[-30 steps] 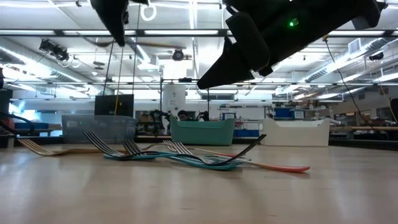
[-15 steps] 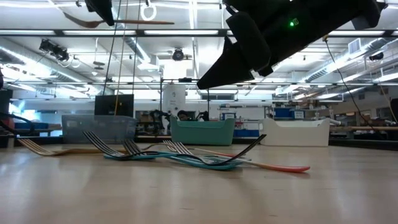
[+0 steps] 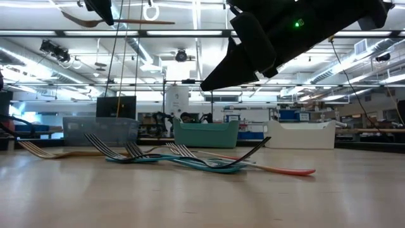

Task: Sort silverware by color (type)
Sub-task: Put the gold fork into the black bin

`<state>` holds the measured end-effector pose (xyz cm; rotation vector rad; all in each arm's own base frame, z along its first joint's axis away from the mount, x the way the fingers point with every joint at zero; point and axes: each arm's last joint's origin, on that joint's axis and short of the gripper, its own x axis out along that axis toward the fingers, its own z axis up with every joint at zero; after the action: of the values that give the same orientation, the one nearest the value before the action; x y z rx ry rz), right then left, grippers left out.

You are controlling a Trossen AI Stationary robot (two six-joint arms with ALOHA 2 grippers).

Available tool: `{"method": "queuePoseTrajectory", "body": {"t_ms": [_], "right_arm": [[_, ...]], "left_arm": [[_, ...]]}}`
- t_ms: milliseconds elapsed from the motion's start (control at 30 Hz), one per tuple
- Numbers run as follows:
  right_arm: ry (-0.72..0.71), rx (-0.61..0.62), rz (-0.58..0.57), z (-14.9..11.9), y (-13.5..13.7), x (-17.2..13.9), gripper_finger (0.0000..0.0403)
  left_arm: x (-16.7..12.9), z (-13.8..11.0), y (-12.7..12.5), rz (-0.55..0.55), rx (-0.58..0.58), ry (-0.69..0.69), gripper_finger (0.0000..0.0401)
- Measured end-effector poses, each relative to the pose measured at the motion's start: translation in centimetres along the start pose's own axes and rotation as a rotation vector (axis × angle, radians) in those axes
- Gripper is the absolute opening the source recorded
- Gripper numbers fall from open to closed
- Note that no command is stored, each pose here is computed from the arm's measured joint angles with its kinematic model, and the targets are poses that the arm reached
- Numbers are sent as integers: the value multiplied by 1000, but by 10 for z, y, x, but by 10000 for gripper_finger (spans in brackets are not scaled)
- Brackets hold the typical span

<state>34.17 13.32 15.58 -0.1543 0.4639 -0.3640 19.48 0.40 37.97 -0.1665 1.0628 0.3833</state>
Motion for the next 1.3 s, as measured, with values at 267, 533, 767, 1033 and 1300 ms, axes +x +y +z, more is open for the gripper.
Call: {"method": "queuePoseTrajectory", "body": {"t_ms": [267,533,767,1033,1300], "right_arm": [[-3,3,1,0,0,0,109],[-5,4,1,0,0,0,109],[-8,6,1,1,0,0,109],[-11,8,2,1,0,0,109],[-10,6,2,1,0,0,109]], "left_arm": [[0,0,0,7,13,-2,18],[11,-5,7,130,18,33,18],[46,-13,21,193,51,131,18],[78,-21,56,219,30,223,18],[101,-28,87,236,4,240,18]]}}
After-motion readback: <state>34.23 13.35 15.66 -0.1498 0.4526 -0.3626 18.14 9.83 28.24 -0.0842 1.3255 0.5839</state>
